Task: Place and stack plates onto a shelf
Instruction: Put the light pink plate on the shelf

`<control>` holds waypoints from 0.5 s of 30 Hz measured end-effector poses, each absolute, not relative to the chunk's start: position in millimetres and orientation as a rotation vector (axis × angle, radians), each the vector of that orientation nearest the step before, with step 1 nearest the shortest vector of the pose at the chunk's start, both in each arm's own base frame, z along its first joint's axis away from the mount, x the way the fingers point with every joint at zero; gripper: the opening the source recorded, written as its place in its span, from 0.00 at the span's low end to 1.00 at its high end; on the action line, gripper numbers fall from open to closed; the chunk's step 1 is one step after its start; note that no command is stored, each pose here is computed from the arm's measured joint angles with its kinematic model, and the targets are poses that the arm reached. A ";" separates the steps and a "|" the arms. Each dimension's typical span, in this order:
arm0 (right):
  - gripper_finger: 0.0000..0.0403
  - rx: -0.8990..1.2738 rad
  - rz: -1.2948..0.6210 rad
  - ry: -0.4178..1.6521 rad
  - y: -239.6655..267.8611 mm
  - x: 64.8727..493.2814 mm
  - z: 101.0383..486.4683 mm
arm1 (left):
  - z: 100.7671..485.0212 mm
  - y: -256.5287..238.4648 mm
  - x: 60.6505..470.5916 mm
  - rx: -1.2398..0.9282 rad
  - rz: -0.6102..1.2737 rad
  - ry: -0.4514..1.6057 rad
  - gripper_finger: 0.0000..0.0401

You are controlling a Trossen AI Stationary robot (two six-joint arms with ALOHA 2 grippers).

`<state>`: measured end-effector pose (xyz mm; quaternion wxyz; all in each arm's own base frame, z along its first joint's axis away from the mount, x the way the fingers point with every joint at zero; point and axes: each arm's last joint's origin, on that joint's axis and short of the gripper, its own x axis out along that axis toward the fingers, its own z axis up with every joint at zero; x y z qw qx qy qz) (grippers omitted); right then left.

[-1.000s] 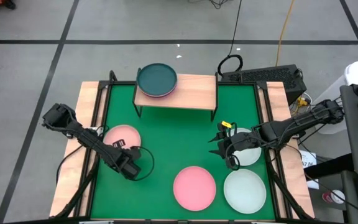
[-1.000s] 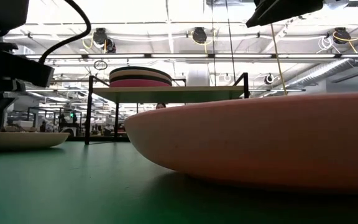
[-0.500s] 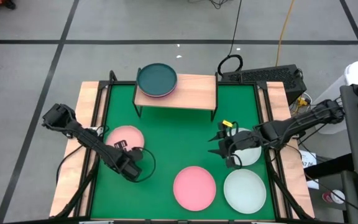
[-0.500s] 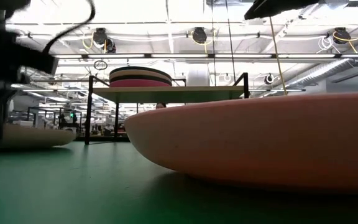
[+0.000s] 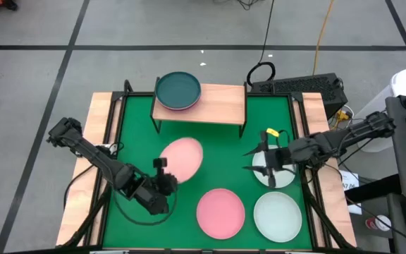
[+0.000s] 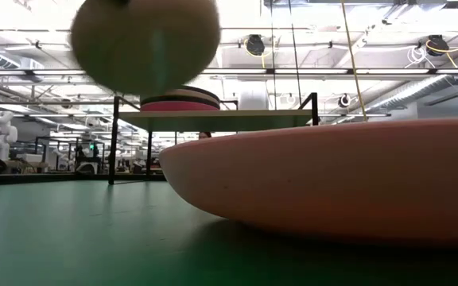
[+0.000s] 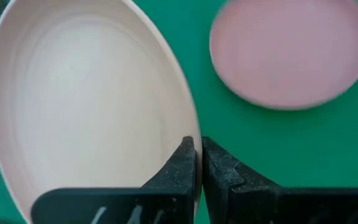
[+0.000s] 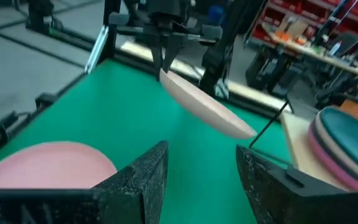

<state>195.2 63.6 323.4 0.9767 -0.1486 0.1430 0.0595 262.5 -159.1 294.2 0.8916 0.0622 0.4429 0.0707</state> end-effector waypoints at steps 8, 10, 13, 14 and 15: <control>0.42 -0.300 0.110 0.138 56.9 176.7 345.3 | 347.9 -129.4 291.3 0.617 0.232 0.715 0.03; 0.42 -0.307 0.107 0.109 55.3 172.4 349.5 | 354.6 -112.2 301.8 0.694 0.236 0.713 0.03; 0.42 -0.313 0.104 0.082 53.5 167.3 353.6 | 359.6 -74.8 318.6 0.738 0.205 0.729 0.03; 0.42 -0.316 0.104 0.076 53.0 166.0 354.4 | 360.2 -61.5 323.1 0.748 0.192 0.734 0.03; 0.42 -0.321 0.103 0.071 52.5 164.7 355.2 | 360.4 -48.1 326.4 0.775 0.178 0.746 0.03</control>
